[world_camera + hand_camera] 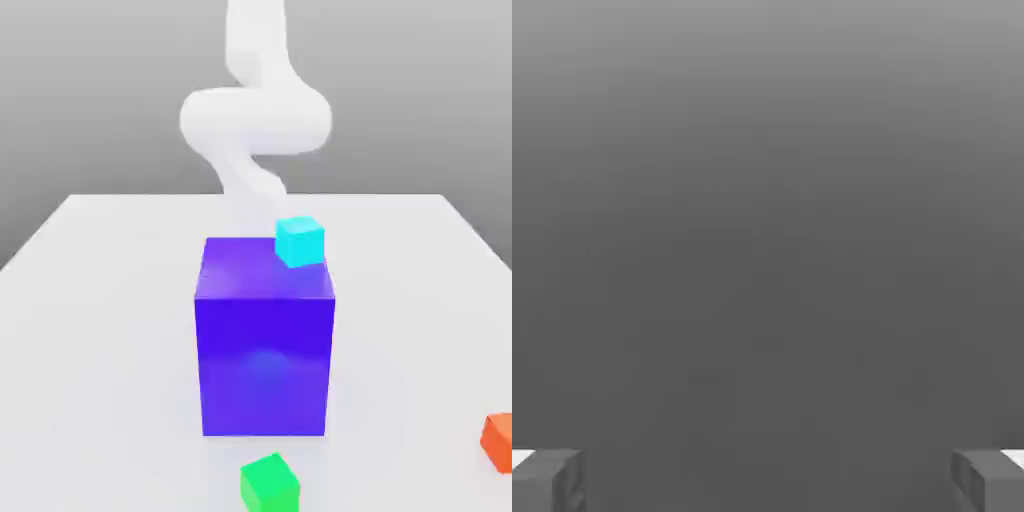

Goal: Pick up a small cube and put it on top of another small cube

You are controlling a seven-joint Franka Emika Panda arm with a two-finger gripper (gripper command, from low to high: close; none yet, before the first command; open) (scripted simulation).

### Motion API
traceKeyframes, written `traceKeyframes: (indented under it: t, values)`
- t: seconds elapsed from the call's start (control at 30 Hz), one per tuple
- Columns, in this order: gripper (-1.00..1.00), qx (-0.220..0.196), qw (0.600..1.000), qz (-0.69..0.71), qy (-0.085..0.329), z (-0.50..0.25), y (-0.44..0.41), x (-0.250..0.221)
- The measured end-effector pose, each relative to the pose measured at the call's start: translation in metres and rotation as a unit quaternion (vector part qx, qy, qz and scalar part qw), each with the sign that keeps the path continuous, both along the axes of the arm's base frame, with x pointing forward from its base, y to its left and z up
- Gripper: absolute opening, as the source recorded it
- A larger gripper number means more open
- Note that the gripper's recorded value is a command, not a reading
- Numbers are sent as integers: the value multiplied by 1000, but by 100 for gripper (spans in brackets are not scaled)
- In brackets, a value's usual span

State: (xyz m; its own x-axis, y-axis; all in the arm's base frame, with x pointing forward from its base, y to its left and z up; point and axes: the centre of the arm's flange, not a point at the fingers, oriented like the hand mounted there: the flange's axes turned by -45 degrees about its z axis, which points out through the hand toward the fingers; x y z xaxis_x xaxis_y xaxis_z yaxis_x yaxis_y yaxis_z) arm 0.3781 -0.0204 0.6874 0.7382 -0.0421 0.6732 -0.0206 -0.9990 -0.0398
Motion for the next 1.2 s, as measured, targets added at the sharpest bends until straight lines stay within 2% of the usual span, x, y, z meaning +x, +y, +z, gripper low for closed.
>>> traceKeyframes:
  t: [0.27, 0.53, 0.83, 1.1, 1.2]
  values:
    - [0, 43, 994, -28, 92, -95, -72, 86]
    - [0, 71, 979, -70, 176, -210, -149, 136]
    - [0, 82, 952, -129, 265, -352, -238, 143]
    - [0, 71, 920, -182, 341, -473, -313, 107]
    - [0, 66, 914, -190, 354, -519, -325, 99]
